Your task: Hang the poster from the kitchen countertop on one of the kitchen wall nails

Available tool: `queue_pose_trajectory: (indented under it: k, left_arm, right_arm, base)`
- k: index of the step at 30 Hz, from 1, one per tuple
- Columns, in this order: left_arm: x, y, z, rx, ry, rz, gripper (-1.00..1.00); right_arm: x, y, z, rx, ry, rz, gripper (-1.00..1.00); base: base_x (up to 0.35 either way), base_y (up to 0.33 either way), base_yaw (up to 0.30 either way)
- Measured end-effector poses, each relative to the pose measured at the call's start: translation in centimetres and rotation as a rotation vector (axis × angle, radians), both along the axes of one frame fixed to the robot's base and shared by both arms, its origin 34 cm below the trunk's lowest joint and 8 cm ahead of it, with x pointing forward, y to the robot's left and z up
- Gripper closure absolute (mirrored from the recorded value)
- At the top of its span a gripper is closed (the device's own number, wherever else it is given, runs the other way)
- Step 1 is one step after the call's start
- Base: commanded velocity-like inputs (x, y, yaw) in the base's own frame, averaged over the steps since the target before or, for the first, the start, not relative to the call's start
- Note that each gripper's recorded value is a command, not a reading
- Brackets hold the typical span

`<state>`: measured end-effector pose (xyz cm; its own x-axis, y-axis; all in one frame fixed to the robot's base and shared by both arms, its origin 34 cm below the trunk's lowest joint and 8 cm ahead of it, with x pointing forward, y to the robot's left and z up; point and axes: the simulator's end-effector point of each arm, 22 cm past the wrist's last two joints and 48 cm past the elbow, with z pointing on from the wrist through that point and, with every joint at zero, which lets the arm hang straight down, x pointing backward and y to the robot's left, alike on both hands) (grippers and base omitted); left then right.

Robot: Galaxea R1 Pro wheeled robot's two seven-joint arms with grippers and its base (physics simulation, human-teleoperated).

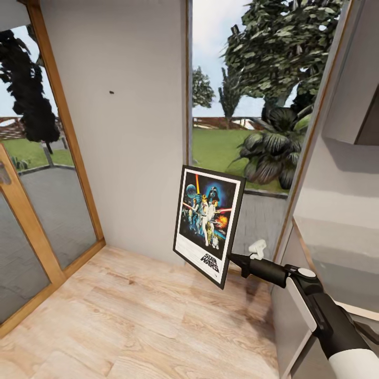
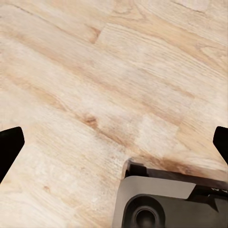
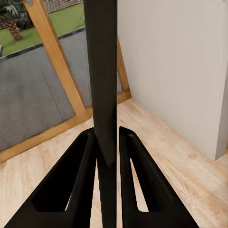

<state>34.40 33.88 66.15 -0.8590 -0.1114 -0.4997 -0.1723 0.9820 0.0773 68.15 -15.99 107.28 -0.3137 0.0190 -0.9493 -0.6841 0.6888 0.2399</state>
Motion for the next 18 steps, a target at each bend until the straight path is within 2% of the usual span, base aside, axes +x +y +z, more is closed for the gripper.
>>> queue_pose_trajectory:
  k: [18]
  left_arm:
    - [-0.7,0.0,1.4,0.000,0.000,0.000,-1.00]
  right_arm:
    - [-0.7,0.0,1.4,0.000,0.000,0.000,1.00]
  base:
    - [0.000,0.000,0.000]
